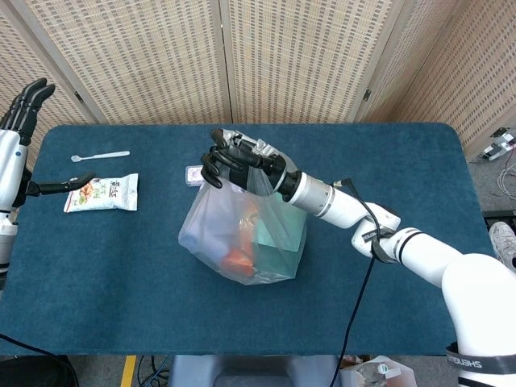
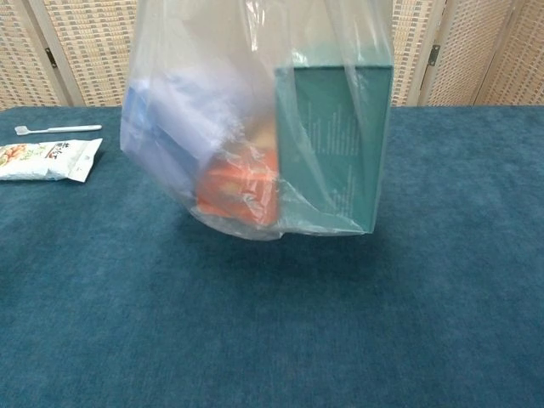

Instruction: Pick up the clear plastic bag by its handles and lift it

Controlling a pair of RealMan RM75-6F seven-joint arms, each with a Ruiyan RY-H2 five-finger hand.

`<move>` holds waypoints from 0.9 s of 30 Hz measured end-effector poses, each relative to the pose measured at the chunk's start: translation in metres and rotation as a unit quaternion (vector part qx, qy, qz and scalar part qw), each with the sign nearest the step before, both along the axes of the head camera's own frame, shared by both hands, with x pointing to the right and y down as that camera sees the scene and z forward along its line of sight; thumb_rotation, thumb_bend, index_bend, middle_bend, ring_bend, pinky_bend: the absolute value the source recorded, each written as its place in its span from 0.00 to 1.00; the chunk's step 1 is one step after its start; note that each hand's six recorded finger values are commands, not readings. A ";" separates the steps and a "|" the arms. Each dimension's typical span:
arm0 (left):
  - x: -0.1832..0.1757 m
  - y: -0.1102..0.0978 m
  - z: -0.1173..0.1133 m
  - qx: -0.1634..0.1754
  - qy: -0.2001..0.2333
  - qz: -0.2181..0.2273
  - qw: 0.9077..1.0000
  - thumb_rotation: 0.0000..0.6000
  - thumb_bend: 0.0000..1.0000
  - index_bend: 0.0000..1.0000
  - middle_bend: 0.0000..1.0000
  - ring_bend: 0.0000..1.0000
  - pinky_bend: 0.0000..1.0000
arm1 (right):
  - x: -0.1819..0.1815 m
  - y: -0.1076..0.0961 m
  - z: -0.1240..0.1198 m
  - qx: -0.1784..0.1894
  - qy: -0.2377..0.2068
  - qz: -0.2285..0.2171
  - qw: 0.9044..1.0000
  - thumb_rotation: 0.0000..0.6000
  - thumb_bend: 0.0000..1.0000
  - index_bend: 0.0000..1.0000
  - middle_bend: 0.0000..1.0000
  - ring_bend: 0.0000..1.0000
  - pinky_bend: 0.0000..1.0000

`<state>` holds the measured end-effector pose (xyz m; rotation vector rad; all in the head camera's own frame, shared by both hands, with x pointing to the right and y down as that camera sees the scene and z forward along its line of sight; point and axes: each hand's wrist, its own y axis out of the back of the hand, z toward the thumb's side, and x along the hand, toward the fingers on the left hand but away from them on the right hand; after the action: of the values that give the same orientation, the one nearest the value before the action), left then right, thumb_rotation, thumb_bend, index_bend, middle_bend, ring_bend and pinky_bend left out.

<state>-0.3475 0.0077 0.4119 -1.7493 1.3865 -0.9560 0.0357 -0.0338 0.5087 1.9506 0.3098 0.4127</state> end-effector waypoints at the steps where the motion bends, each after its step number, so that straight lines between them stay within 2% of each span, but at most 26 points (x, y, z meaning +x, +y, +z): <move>1: 0.000 0.000 0.000 0.000 0.000 0.000 1.000 1.00 0.00 0.00 0.00 0.00 0.09 | -0.001 -0.001 -0.003 0.002 -0.001 0.000 1.000 1.00 0.40 0.58 0.79 0.56 0.63; 6: -0.003 0.001 0.000 0.000 0.000 -0.003 1.000 1.00 0.00 0.00 0.00 0.00 0.09 | -0.007 -0.005 -0.018 0.010 -0.012 0.000 1.000 1.00 0.40 0.60 0.80 0.57 0.63; 14: -0.009 0.000 0.004 0.002 -0.013 -0.009 1.000 1.00 0.00 0.00 0.00 0.00 0.09 | -0.012 -0.007 -0.024 0.009 -0.012 0.004 1.000 1.00 0.40 0.63 0.84 0.61 0.67; 22: -0.026 0.003 0.024 -0.014 -0.063 -0.024 0.998 1.00 0.00 0.00 0.00 0.00 0.09 | -0.009 -0.004 -0.027 0.010 -0.018 0.004 1.000 1.00 0.40 0.63 0.85 0.61 0.67; 27: -0.041 0.017 0.042 -0.035 -0.103 -0.028 0.994 1.00 0.00 0.00 0.00 0.00 0.09 | -0.005 -0.003 -0.029 0.012 -0.022 0.004 1.000 1.00 0.40 0.63 0.85 0.61 0.67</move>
<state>-0.3881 0.0252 0.4542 -1.6173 1.2886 -1.1923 0.0304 -0.0364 0.4792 1.9607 0.2850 0.4659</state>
